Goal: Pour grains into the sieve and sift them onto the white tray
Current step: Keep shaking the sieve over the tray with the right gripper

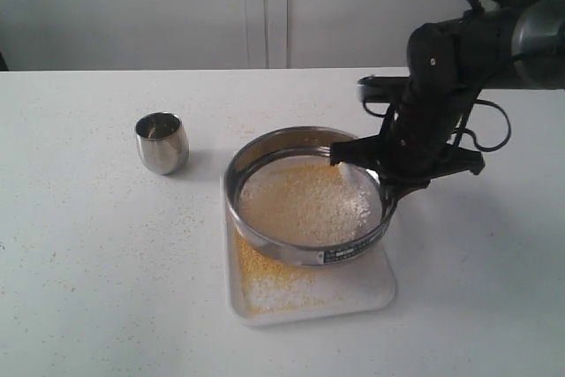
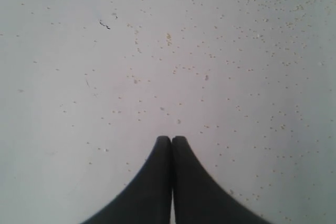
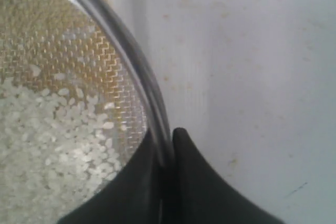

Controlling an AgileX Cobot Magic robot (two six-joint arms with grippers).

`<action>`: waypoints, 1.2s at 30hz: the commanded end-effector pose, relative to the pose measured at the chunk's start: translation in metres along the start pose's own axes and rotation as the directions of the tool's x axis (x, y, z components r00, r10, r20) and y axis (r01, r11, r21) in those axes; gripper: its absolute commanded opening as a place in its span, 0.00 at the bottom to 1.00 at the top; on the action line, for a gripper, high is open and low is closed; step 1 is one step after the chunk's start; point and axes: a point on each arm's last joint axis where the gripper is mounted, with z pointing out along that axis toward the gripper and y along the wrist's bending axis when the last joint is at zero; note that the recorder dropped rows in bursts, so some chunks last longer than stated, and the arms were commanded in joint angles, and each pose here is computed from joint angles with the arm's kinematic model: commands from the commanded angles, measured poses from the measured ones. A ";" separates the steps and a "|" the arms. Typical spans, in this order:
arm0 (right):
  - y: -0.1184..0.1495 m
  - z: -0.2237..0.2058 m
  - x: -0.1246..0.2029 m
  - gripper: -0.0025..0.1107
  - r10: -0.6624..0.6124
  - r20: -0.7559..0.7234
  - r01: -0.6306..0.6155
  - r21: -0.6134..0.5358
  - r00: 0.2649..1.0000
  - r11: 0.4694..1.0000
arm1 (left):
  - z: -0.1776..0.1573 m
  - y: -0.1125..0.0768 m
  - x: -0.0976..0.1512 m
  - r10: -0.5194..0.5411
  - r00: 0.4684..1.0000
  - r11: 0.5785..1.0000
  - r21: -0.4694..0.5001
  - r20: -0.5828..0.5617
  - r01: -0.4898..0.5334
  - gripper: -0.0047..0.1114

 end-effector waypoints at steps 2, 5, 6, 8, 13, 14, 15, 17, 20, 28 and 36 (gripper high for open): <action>0.011 -0.008 0.005 0.02 -0.173 -0.039 0.168 -0.117 0.984 0.979 | 0.000 -0.001 0.003 -0.009 1.000 1.000 0.007 -0.006 0.009 0.04; -0.002 -0.006 -0.007 0.02 -0.056 0.040 0.059 -0.062 0.998 0.996 | 0.000 -0.001 0.003 -0.009 1.000 1.000 0.007 -0.006 0.009 0.04; -0.006 -0.005 -0.010 0.02 0.015 0.051 -0.011 -0.062 0.999 0.998 | 0.000 -0.001 0.003 -0.009 1.000 1.000 0.007 -0.006 0.009 0.04; -0.004 -0.005 -0.006 0.02 0.031 0.005 -0.030 -0.080 1.000 0.996 | 0.000 -0.001 0.003 -0.009 1.000 1.000 0.007 -0.006 0.009 0.04; 0.007 -0.007 -0.001 0.02 -0.147 0.020 0.148 -0.078 0.989 0.986 | 0.000 -0.001 0.003 -0.009 1.000 1.000 0.007 -0.006 0.009 0.04; 0.004 -0.006 -0.007 0.02 -0.086 0.058 0.090 -0.077 0.995 0.993 | 0.000 -0.001 0.003 -0.009 1.000 1.000 0.007 -0.006 0.009 0.04; 0.002 -0.006 -0.010 0.02 -0.020 0.079 0.027 -0.083 0.997 0.996 | 0.000 -0.001 0.003 -0.009 1.000 1.000 0.007 -0.006 0.009 0.04; 0.003 -0.005 -0.008 0.02 0.032 0.050 -0.027 -0.099 0.998 0.995 | 0.000 -0.001 0.003 -0.009 1.000 1.000 0.007 -0.006 0.009 0.04; 0.019 -0.006 0.008 0.02 -0.196 -0.037 0.190 -0.126 0.980 0.974 | 0.000 -0.001 0.003 -0.009 1.000 1.000 0.007 -0.006 0.009 0.04; 0.003 -0.008 -0.005 0.02 -0.082 0.043 0.085 -0.063 0.996 0.994 | 0.000 -0.001 0.003 -0.009 1.000 1.000 0.007 -0.006 0.009 0.04; 0.002 -0.007 -0.010 0.02 -0.012 0.094 0.017 -0.062 0.995 0.998 | 0.000 -0.001 0.003 -0.009 1.000 1.000 0.007 -0.006 0.009 0.04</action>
